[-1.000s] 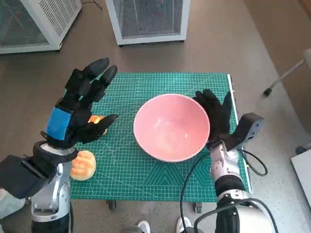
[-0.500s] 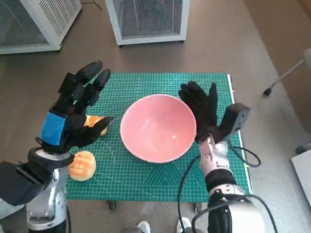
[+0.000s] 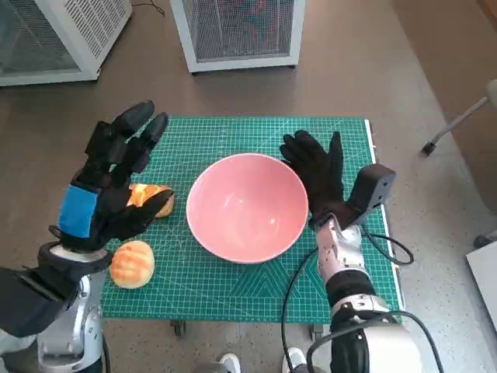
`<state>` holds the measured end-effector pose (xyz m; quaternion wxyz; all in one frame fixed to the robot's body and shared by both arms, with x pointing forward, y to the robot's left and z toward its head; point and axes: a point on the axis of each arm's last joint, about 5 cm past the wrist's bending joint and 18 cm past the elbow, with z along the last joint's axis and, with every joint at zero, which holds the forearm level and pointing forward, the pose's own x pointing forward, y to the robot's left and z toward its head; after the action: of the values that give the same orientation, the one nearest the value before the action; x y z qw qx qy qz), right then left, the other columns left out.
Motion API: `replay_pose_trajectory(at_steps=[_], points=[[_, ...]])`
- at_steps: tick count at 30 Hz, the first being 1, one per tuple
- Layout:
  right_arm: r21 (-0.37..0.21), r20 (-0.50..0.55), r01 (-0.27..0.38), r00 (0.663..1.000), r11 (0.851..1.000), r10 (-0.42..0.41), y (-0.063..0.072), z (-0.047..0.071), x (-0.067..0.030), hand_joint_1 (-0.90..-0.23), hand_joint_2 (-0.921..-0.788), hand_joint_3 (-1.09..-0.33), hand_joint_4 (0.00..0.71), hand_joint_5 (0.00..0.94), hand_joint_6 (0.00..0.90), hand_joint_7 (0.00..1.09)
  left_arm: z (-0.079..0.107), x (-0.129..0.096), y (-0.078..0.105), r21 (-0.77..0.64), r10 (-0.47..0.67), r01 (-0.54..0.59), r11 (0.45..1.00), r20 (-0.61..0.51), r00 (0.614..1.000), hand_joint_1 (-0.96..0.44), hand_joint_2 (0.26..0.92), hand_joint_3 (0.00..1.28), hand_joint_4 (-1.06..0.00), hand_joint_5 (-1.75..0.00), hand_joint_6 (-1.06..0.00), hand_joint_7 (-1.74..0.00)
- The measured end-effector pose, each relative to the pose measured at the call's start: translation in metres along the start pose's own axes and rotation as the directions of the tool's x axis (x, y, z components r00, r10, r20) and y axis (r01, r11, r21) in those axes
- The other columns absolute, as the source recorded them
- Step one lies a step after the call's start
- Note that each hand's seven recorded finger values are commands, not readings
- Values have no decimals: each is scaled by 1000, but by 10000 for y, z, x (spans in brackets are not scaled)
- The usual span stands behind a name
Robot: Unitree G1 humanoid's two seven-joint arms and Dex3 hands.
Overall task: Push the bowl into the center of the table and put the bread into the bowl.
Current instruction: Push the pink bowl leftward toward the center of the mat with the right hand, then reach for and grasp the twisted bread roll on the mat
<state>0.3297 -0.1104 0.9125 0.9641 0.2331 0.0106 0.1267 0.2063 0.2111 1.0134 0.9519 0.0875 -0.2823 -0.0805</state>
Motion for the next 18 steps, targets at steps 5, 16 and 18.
replay_pose_trajectory(at_steps=[5, 16, 18], points=[[24, 59, -23, 998, 999, 21, 2, 103, 43, -452, -921, -464, 510, 10, 710, 36, 5, -4, 6, 6, 11, -11, 1000, 1, 1000, -475, 921, 248, -297, -2, -54, -629], [-87, 301, -185, 932, 979, 203, -31, 419, 89, -482, -921, -451, 443, 0, 644, 2, 45, -8, 54, 32, 19, -20, 999, 12, 1000, -466, 921, 249, -295, -1, -42, -646], [-121, 347, -218, 905, 968, 247, -40, 481, 88, -487, -921, -450, 440, 1, 636, 1, 57, -8, 75, 44, 20, -21, 999, 14, 1000, -464, 921, 247, -295, -1, -40, -652]])
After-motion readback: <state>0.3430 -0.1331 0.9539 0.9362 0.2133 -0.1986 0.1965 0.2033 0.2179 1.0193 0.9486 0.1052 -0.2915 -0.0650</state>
